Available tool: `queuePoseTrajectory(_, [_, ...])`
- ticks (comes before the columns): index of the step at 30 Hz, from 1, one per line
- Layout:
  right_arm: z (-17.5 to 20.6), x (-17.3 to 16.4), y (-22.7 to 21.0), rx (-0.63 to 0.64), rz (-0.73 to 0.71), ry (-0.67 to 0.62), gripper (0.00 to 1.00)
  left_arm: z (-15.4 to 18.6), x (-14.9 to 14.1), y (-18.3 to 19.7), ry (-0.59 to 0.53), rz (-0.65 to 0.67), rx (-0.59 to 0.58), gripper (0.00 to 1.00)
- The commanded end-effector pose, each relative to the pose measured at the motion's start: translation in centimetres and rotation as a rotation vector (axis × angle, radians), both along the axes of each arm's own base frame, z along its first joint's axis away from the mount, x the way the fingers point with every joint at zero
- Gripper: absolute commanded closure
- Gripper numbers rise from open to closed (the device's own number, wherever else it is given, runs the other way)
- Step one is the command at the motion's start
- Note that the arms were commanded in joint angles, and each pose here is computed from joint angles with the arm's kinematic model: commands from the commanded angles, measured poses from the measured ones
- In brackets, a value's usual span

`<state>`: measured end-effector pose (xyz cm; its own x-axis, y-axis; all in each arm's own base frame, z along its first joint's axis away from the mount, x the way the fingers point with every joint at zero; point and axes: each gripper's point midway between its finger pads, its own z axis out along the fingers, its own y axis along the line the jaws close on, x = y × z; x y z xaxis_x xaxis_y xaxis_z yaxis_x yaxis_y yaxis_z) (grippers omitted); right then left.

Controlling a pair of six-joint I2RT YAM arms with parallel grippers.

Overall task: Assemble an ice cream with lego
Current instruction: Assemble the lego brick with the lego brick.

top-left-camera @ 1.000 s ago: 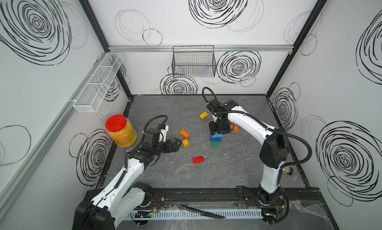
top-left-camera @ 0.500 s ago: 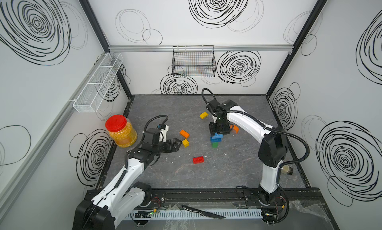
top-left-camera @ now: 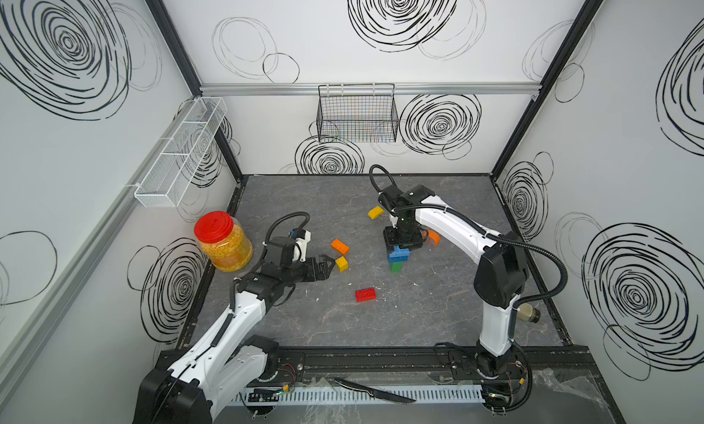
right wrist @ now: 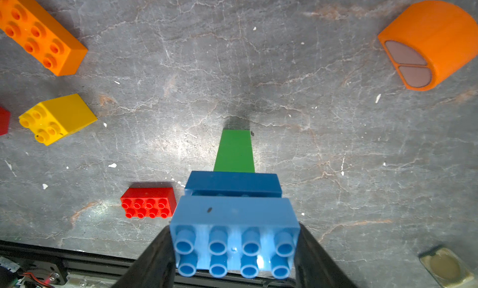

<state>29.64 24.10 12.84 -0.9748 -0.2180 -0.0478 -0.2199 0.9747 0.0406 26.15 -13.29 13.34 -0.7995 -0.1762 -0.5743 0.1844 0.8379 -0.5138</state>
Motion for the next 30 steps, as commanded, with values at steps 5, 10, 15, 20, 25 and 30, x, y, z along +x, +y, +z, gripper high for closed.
queuePoseTrajectory(5, [-0.5, -0.2, 0.1, -0.011, -0.001, 0.009, 0.47, 0.6, 0.4, -0.1, -0.03, -0.002, -0.01, 0.01])
queuePoseTrajectory(10, [-1.1, -0.3, -0.1, -0.02, 0.0, 0.016, 0.48, 0.6, 0.4, -0.2, -0.03, -0.004, -0.011, 0.01])
queuePoseTrajectory(15, [-1.3, -0.6, -0.2, -0.022, -0.001, 0.022, 0.48, 0.6, 0.4, -0.2, -0.03, -0.003, -0.01, 0.01])
queuePoseTrajectory(20, [-1.3, -0.8, -0.3, -0.024, 0.0, 0.024, 0.48, 0.6, 0.4, -0.1, -0.031, -0.002, -0.011, 0.01])
queuePoseTrajectory(25, [-1.4, -0.7, -0.3, -0.033, -0.01, 0.024, 0.48, 0.6, 0.3, -0.1, -0.03, -0.001, -0.009, 0.01])
queuePoseTrajectory(30, [-1.3, -0.7, -0.5, -0.048, -0.012, 0.018, 0.48, 0.7, 0.4, -0.1, -0.033, 0.0, -0.011, 0.01])
